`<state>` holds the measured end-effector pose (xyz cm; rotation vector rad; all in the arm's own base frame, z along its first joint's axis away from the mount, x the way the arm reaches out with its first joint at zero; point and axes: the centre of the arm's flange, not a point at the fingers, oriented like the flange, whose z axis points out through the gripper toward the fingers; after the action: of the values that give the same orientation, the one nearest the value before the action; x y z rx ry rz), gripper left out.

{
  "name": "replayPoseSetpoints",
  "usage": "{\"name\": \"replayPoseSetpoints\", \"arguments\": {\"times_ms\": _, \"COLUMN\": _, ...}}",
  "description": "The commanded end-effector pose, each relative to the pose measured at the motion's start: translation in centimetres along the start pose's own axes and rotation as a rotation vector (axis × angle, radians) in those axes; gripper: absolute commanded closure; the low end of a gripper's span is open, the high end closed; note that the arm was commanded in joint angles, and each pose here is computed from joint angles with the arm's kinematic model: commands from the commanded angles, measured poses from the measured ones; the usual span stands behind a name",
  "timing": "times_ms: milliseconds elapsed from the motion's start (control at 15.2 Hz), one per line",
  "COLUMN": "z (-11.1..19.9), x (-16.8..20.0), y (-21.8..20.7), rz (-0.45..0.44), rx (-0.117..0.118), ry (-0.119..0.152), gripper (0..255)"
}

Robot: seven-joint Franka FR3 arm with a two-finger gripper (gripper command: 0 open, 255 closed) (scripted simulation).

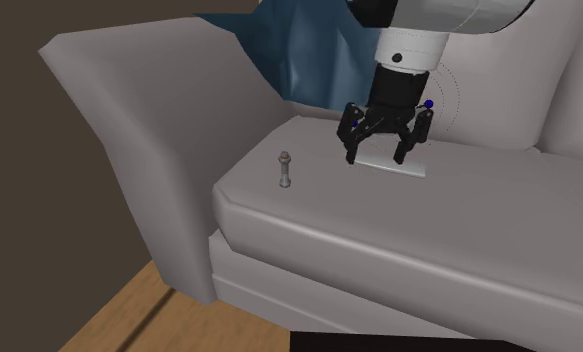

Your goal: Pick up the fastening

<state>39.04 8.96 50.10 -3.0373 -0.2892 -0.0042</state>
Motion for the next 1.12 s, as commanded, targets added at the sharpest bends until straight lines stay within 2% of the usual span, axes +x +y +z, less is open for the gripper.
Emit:
{"name": "replayPoseSetpoints", "arguments": {"times_ms": 0, "z": 1.2, "x": 1.3, "y": -1.4, "rz": -0.003, "rx": 0.004, "ry": 0.016, "gripper": 0}}
{"name": "replayPoseSetpoints", "arguments": {"times_ms": 1056, "z": 8.2, "x": 15.8, "y": -12.5, "rz": -0.032, "rx": 0.032, "ry": 0.136, "gripper": 0}}
